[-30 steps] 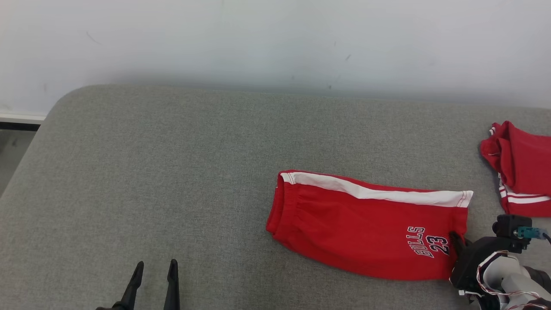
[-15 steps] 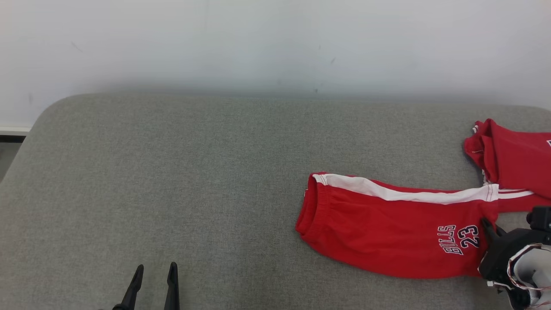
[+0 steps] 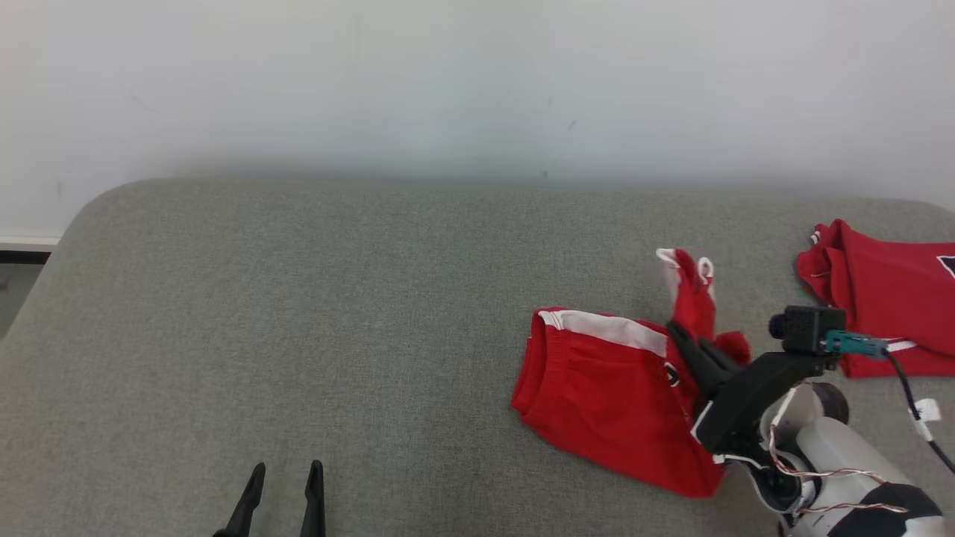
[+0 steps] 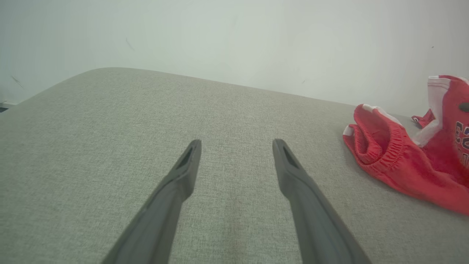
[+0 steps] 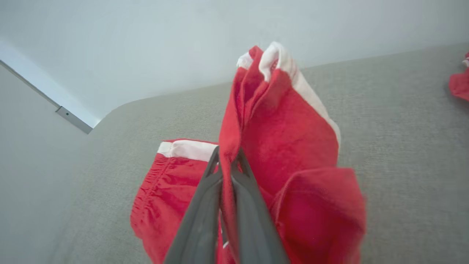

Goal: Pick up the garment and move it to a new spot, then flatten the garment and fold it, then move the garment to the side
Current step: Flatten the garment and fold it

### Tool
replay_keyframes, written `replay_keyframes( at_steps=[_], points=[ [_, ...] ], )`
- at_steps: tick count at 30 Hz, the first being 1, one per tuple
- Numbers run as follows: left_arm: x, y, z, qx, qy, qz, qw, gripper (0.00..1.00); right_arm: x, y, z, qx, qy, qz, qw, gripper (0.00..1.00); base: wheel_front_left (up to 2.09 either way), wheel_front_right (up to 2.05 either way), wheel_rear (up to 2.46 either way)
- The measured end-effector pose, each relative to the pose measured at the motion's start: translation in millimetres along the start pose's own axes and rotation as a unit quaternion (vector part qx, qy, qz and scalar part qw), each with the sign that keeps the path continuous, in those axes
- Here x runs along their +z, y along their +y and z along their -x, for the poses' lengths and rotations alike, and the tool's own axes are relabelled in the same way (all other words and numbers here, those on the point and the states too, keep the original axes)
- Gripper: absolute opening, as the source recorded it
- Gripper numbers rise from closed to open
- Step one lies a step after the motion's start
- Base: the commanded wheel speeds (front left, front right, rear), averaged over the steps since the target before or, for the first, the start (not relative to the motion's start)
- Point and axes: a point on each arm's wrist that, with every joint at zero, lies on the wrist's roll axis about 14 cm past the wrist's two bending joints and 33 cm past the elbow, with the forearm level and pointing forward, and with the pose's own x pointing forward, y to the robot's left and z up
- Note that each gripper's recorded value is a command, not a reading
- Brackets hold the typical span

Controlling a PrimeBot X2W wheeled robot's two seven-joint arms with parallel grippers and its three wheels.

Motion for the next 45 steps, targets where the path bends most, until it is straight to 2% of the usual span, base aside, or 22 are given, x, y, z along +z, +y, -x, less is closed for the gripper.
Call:
replay_keyframes(
  at_steps=[6, 14, 23, 24, 26, 31, 37, 42, 45],
  points=[
    [-0.3, 0.4, 4.1, 0.002, 0.0, 0.003, 1.0, 1.0, -14.2, 53.5, -15.5, 0.06, 0.02, -0.009, 0.998, 0.0, 0.0, 0.0, 0.0],
    [-4.5, 1.5, 3.3, 0.006, 0.007, 0.007, 1.0, 1.0, -49.2, 80.2, -33.8, 0.074, 0.063, -0.014, 0.995, 0.0, 0.0, 0.0, 0.0],
    [-5.5, 8.0, 2.4, 0.017, 0.009, 0.011, 1.0, 1.0, -79.0, 93.7, -46.1, 0.077, 0.091, 0.003, 0.993, 0.0, 0.0, 0.0, 0.0],
    [-5.5, 8.0, 2.4, 0.017, 0.009, 0.011, 1.0, 1.0, -79.0, 93.7, -46.1, 0.077, 0.091, 0.003, 0.993, 0.44, 0.0, 0.0, 0.0],
    [-5.4, 9.2, 2.8, 0.019, 0.009, 0.011, 1.0, 1.0, -78.3, 97.9, -46.2, 0.082, 0.084, 0.006, 0.993, 1.0, 0.0, 0.0, 0.0],
    [-4.5, 11.4, 3.8, 0.022, 0.007, 0.011, 1.0, 1.0, -54.1, 105.6, -44.2, 0.099, 0.035, 0.002, 0.994, 1.0, 0.0, 0.0, 0.0],
    [-3.1, 8.6, 3.2, 0.017, 0.005, 0.012, 1.0, 1.0, -4.1, 85.6, -34.0, 0.091, -0.05, -0.002, 0.995, 1.0, 0.0, 0.0, 0.0],
    [-0.8, 6.3, 1.2, 0.012, 0.001, 0.01, 1.0, 1.0, 27.3, 41.3, -18.1, 0.046, -0.104, 0.003, 0.994, 1.0, 0.0, 0.0, 0.0],
    [1.4, 7.6, 0.4, 0.013, -0.002, 0.005, 1.0, 1.0, 30.3, 8.6, -8.5, 0.005, -0.111, 0.002, 0.994, 1.0, 0.0, 0.0, 0.0]
  ],
)
